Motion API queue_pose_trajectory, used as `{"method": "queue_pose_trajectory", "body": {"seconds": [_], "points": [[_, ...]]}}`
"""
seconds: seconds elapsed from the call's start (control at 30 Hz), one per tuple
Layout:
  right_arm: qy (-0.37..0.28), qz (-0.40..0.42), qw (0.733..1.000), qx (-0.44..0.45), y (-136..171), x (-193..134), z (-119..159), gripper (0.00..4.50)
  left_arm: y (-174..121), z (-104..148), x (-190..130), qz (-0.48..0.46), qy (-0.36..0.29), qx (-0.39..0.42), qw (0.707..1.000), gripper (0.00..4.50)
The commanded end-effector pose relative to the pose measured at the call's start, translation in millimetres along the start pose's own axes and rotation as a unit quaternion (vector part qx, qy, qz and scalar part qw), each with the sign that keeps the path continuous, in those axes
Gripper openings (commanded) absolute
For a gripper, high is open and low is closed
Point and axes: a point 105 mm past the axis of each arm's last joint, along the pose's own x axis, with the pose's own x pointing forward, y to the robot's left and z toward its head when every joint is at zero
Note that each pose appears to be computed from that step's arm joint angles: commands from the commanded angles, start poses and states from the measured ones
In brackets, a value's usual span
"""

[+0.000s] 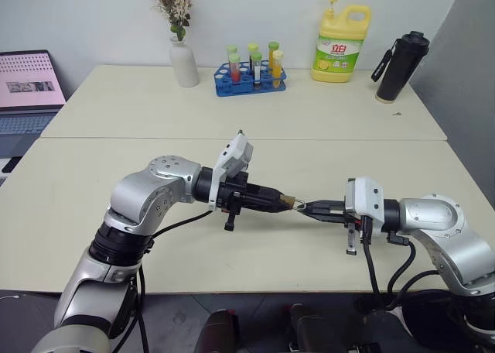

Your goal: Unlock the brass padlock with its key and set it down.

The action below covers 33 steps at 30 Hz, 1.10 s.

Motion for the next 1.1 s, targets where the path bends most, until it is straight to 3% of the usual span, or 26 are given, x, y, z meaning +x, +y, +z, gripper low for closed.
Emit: {"method": "queue_pose_trajectory", "body": {"seconds": [0.03,0.2,0.4,1.1], "points": [[0.011,-0.028,0.999,-0.036,-16,-9,6,0.00,-5,8,-3,-0.005,-0.005,0.021,1.000,0.17],[0.005,-0.060,0.997,-0.046,-30,-16,15,0.00,-6,6,-5,-0.003,0.000,0.022,1.000,0.17],[-0.031,-0.050,0.998,-0.036,-22,-7,31,0.00,-6,6,-3,-0.004,-0.001,0.024,1.000,0.17],[-0.016,0.016,0.999,-0.027,-2,5,9,0.00,-9,10,-2,-0.011,-0.007,0.025,1.000,0.17]]}}
